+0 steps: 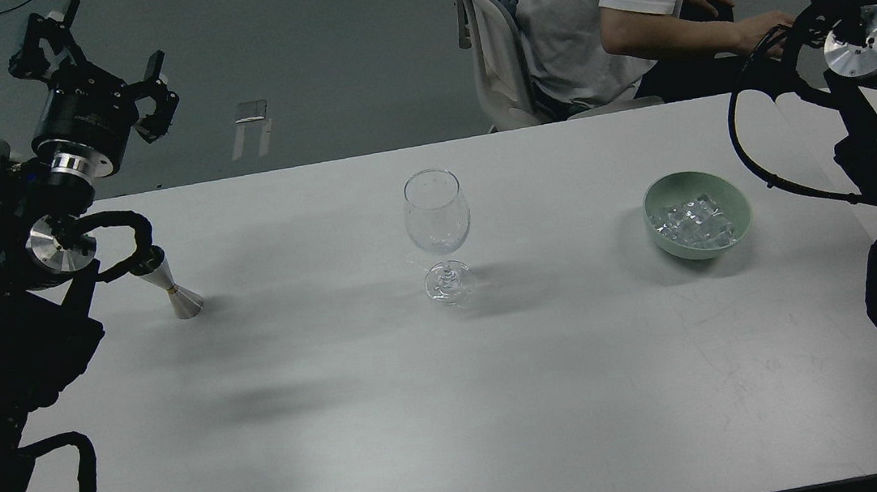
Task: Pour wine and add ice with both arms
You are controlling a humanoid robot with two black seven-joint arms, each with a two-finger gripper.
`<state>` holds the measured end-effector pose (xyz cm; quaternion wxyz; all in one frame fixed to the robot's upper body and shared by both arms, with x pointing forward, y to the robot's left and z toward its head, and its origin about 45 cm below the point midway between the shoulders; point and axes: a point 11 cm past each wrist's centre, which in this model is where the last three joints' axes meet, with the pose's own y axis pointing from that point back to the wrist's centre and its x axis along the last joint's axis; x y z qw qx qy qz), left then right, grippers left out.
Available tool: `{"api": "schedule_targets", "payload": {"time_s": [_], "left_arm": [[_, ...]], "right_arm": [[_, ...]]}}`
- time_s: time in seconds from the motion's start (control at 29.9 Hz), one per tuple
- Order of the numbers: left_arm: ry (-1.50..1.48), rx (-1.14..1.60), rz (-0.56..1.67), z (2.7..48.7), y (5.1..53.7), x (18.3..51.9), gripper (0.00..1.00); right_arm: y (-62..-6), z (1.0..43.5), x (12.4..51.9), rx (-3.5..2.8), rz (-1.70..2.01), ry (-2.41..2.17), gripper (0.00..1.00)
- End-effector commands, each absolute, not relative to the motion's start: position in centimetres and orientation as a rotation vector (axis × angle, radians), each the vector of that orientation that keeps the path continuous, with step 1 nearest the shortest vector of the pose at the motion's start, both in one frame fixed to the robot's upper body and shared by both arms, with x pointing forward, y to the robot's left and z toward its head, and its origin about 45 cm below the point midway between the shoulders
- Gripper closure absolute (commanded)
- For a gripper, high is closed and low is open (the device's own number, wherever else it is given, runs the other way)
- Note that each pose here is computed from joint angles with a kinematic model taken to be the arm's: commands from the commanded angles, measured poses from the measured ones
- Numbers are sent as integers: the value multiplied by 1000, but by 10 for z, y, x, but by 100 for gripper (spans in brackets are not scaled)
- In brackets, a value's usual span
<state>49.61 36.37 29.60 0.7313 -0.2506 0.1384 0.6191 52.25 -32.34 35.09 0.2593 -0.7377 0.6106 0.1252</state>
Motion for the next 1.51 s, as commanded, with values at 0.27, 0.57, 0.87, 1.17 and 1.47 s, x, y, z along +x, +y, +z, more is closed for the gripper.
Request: {"api": "schedule_targets", "payload": {"time_s": [0.27, 0.57, 0.87, 1.17, 1.47], "left_arm": [[306, -538, 1424, 298, 368, 501, 2], [297, -564, 1378, 305, 363, 500, 2], [354, -585, 1406, 297, 364, 501, 2], [333, -595, 1385, 307, 363, 503, 2], [318, -611, 1334, 316, 349, 502, 2]], "right_arm": [[-325, 346, 522, -1995, 349, 1664, 0], [-324, 346, 522, -1997, 350, 1663, 0], [-318, 352, 523, -2005, 340, 1639, 0], [-318, 353, 523, -2002, 340, 1639, 0], [-322, 346, 521, -1986, 354, 1648, 0]]}}
